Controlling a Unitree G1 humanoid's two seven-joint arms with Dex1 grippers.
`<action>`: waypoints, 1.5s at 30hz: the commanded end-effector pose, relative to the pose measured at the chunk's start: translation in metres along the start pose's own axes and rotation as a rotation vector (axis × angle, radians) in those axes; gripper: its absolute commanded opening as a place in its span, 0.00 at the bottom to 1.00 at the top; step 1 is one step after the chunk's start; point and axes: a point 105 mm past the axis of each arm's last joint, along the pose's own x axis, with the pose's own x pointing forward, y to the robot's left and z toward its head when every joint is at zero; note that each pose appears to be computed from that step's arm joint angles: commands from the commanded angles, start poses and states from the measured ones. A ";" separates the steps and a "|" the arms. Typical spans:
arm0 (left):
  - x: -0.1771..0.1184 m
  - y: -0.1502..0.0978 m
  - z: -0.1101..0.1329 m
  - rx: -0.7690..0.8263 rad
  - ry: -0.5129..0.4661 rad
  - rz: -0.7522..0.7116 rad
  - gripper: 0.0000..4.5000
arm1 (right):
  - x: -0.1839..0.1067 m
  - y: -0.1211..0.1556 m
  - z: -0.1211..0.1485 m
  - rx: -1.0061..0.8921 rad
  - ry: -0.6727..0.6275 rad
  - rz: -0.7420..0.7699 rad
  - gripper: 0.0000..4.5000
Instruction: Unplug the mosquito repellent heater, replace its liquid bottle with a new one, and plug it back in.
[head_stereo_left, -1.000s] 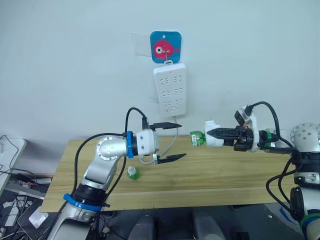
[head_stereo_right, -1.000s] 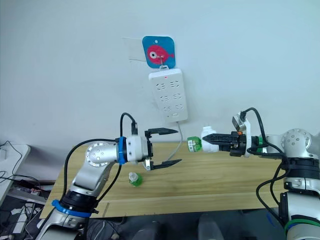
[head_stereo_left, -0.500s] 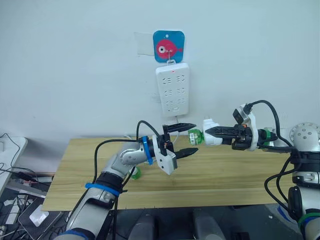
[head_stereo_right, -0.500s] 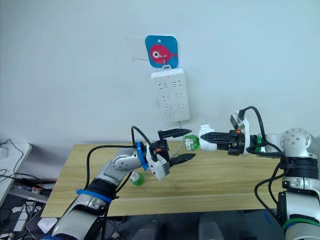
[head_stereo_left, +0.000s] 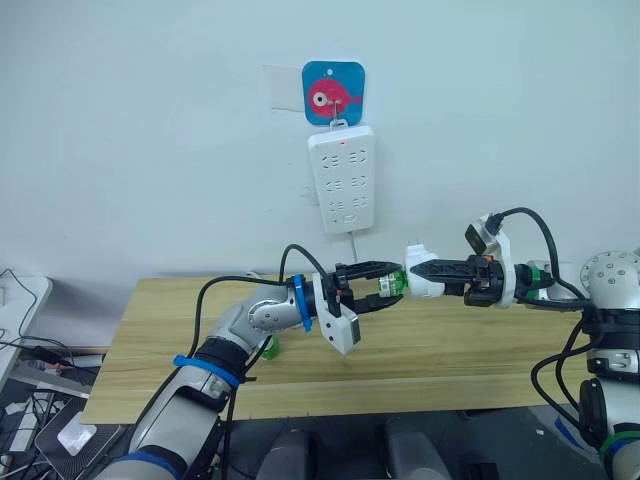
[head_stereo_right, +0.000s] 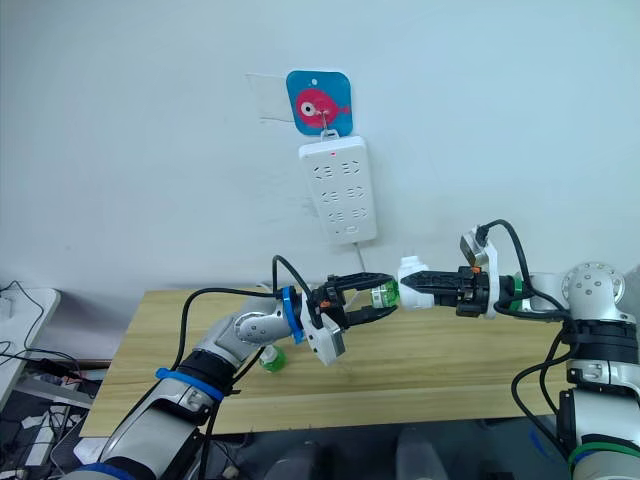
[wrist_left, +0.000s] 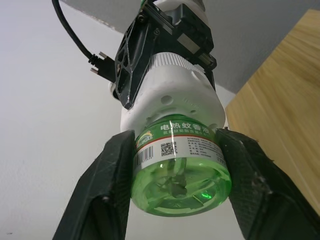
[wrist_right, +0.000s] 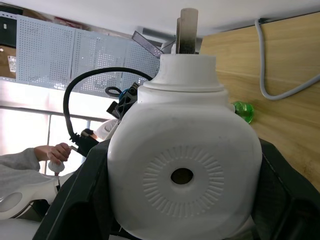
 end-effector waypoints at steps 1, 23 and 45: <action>0.003 0.008 0.004 -0.212 -0.012 0.044 0.49 | -0.002 0.017 0.002 -0.058 0.011 0.047 0.67; -0.019 0.044 0.005 -2.150 -0.129 -0.068 0.77 | 0.002 0.027 -0.007 -0.141 0.133 0.062 0.67; -0.036 0.044 0.034 -0.455 0.090 -0.084 0.99 | -0.009 0.023 0.016 -0.072 0.008 0.060 0.67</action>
